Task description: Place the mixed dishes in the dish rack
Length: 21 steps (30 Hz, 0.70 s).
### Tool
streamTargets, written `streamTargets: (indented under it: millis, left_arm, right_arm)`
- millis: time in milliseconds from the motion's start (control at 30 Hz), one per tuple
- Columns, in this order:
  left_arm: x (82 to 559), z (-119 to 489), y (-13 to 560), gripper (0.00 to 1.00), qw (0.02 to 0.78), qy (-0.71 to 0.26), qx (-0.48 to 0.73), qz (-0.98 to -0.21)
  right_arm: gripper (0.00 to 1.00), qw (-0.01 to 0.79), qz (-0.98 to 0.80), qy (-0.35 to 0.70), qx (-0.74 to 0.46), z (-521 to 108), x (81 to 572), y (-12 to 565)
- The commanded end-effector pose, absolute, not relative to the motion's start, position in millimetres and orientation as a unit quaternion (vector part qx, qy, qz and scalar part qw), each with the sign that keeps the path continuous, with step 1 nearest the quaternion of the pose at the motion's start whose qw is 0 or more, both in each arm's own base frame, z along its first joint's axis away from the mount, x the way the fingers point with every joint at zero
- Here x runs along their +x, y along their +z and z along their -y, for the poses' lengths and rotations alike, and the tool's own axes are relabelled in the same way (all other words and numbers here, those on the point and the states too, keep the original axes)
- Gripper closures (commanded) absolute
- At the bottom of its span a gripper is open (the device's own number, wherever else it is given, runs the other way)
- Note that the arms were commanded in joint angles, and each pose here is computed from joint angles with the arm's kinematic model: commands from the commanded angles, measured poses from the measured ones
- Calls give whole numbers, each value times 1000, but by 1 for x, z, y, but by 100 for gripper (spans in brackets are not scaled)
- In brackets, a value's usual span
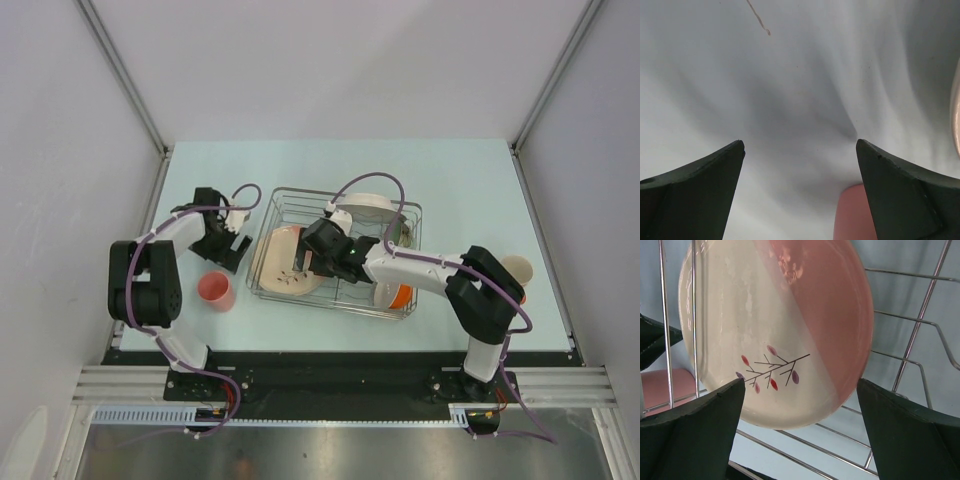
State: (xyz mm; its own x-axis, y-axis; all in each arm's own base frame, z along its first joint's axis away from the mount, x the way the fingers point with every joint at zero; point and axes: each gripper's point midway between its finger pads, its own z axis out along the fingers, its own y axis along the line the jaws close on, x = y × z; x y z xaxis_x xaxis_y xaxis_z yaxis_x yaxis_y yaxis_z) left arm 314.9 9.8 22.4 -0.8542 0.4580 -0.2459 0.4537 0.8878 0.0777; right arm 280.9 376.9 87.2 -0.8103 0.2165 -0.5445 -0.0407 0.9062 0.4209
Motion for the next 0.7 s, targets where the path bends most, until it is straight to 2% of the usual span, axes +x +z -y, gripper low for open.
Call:
streamTargets:
  millis: [0,367,667]
  left_arm:
    - [339,-4,31,0,170,12,248,-953]
    - [338,16,24,0,166,-18,247,-955]
    - [337,41,7,0,146,-86,214,-962]
  right_arm:
    - [0,322,-923,201,67,-374,284,91]
    - [0,331,-924,173,82,-364,284,86]
    - [0,306,-930,188,82,-379,283,63]
